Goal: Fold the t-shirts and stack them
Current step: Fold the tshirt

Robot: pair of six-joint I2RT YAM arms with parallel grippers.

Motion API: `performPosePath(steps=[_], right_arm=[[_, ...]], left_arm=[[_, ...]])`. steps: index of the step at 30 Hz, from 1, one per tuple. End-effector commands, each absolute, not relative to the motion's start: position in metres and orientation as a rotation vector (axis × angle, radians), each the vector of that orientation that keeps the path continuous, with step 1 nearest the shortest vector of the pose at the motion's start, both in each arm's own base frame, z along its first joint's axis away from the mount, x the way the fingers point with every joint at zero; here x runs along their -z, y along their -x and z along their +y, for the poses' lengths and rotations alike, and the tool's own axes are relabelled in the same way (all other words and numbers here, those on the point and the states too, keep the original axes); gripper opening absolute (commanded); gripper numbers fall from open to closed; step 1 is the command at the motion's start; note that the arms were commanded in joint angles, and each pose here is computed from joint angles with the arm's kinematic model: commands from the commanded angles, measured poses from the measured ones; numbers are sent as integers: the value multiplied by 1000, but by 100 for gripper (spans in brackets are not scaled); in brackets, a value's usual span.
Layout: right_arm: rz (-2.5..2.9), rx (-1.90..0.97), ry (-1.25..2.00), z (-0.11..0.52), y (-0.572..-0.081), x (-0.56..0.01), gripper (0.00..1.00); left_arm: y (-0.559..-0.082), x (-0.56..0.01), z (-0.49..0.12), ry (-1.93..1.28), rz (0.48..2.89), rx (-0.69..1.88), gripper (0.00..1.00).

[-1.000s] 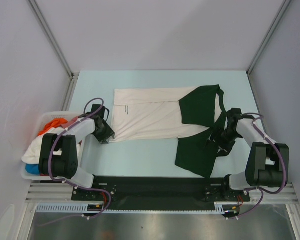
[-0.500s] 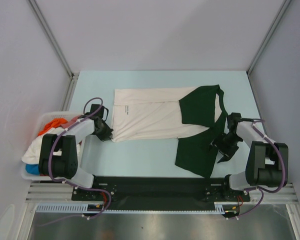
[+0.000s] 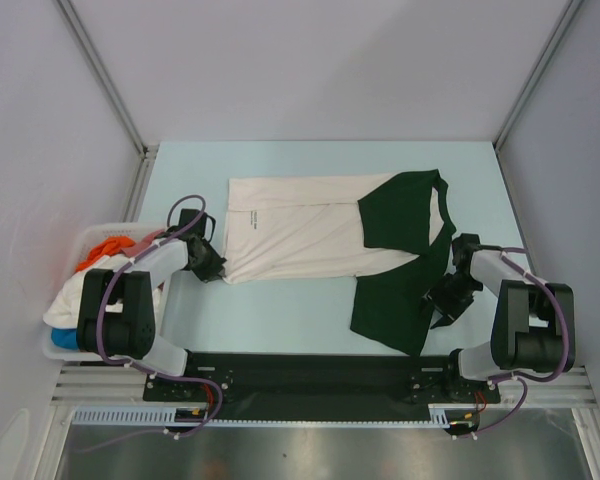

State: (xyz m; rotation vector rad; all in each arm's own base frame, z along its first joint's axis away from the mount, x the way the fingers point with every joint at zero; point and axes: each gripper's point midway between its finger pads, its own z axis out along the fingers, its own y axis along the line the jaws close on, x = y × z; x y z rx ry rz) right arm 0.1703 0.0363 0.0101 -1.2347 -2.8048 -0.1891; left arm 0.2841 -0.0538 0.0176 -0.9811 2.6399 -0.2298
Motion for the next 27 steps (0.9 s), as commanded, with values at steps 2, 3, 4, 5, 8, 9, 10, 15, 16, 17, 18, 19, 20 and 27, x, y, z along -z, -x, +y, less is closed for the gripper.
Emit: performPosePath(steps=[2,3,4,5,8,9,10,15,16,17,18,19,20,27], right_arm=[[-2818,142,1277,30,-176,6,40],[-2814,143,1288,30,-175,6,35],[-2813,135,1303,29,-174,6,29],[-2813,125,1313,27,-173,4,17],[-2836,86,1365,20,-171,-8,0],[-2851,65,1383,17,-169,-15,0],[-2854,63,1401,14,-169,-18,0],[-2878,-7,1485,-1,-163,-40,0],[-2890,-12,1504,-4,-162,-44,0],[-2879,-24,1524,-8,-161,-44,0],[-2874,-44,1517,-10,-158,-45,0],[-2872,-45,1510,-10,-157,-44,0],[-2873,-41,1502,-9,-157,-43,0],[-2884,2,1440,-8,-159,-44,0]], left_arm=[[-257,-7,-70,983,2764,335,0],[-257,-8,-70,981,2764,337,0],[-258,-9,-70,979,2760,338,0],[-258,-10,-69,975,2754,331,0],[-258,-13,-67,976,2744,318,0],[-257,-13,-65,983,2743,307,0],[-256,-14,-65,985,2741,300,0],[-254,-15,-63,996,2732,286,0],[-253,-15,-62,998,2735,282,0],[-252,-15,-62,1000,2733,278,0],[-252,-14,-61,1005,2732,274,0],[-251,-14,-60,1008,2729,264,0],[-251,-14,-60,1012,2725,263,0],[-246,-16,-59,1009,2735,257,0]])
